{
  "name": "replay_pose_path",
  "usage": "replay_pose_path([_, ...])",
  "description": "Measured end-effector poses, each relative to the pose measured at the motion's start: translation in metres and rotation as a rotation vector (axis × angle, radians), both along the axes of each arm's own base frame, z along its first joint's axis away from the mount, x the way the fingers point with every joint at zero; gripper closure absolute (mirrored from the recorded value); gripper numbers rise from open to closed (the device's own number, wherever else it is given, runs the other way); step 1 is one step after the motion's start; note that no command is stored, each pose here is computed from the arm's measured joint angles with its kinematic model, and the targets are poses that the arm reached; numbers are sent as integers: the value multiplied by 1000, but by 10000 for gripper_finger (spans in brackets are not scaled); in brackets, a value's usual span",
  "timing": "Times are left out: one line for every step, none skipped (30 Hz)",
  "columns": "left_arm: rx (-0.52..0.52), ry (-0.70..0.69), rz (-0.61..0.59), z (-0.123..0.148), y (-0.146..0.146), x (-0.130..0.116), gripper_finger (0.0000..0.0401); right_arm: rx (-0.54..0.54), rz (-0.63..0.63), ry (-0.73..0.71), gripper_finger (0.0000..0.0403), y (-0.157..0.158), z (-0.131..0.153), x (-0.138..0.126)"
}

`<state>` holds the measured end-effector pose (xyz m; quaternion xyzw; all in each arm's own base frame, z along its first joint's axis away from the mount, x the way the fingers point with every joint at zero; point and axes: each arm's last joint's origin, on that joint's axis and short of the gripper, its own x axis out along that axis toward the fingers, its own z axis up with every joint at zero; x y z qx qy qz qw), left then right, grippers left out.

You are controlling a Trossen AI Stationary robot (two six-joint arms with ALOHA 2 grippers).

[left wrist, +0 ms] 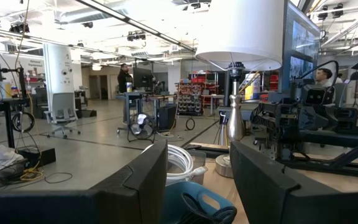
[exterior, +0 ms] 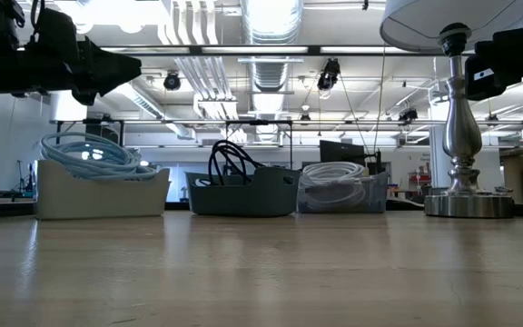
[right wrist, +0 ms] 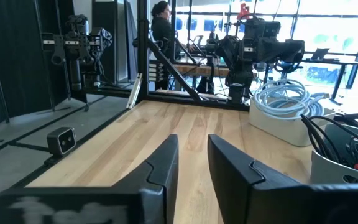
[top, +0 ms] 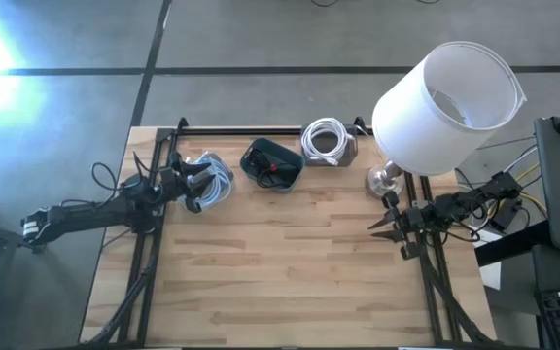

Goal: Pick & Place USB Port
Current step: Return to Home Position

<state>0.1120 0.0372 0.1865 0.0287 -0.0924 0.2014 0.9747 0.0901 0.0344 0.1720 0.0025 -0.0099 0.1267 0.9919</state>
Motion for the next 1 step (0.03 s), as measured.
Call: replay_pose_path([0, 0, 1, 0, 0, 0, 222, 0, 0, 0, 318, 0, 0, 0])
